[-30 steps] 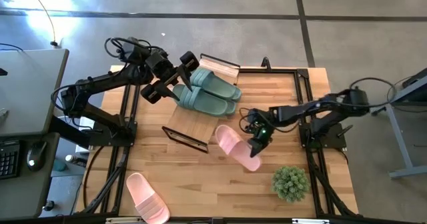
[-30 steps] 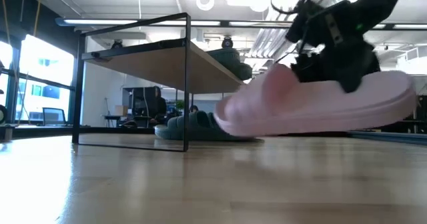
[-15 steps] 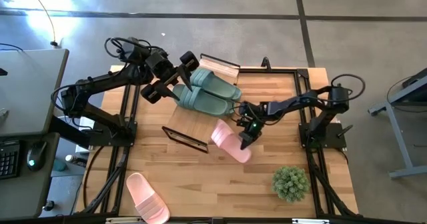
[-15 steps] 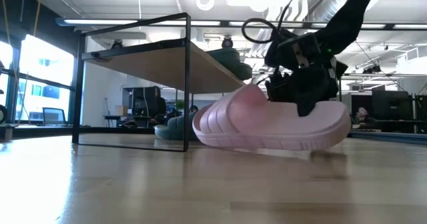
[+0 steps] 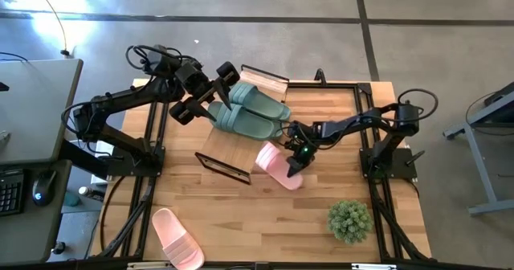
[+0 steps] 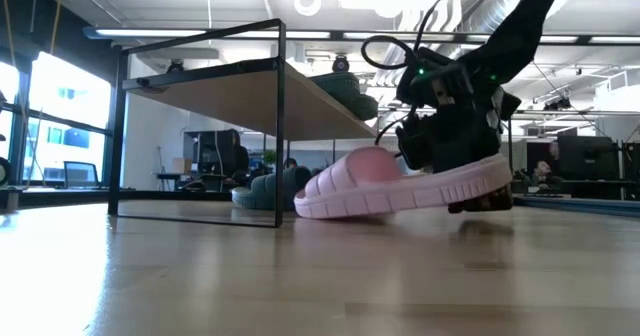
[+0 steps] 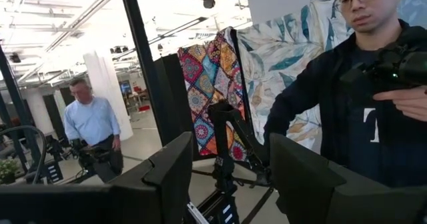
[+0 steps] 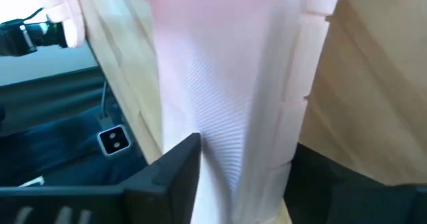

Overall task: Pick and place slides into the shelf
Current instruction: Put the pink slide under the shelf

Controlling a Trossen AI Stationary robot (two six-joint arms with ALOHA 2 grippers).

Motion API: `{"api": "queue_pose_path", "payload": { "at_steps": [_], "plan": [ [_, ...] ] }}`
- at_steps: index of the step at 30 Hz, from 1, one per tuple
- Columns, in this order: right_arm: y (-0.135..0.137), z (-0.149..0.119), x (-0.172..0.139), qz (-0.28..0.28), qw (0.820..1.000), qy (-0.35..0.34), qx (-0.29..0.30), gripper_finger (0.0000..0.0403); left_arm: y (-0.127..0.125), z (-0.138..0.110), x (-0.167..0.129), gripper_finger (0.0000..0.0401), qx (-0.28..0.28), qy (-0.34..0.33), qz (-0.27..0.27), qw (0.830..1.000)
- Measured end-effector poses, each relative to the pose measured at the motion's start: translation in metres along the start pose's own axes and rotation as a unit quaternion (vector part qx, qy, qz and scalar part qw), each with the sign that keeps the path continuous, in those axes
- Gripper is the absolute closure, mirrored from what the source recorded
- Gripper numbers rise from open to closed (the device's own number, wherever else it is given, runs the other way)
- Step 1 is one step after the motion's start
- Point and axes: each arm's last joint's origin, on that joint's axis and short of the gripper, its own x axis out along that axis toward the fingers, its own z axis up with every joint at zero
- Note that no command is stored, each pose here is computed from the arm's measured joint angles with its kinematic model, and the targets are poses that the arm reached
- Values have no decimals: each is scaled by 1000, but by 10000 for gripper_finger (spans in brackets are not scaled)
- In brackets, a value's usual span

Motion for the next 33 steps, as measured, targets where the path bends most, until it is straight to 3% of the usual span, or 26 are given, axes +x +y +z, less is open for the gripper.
{"api": "queue_pose_path", "payload": {
  "at_steps": [7, 17, 24, 33],
  "plan": [
    [2, -4, 6, -30, 999, -15, 17, 189, 0, 0, 0, 219, 0, 1, -1, 1000],
    [3, -10, 7, -58, 997, -13, 48, 185, 0, 0, 0, 219, 0, 1, -1, 1000],
    [6, -27, -12, -143, 986, -32, 76, 185, -1, 0, 0, 219, 0, 6, -12, 1000],
    [27, -49, -40, -226, 964, -128, 62, 185, -1, -1, 0, 219, -1, 8, -17, 1000]
  ]
}}
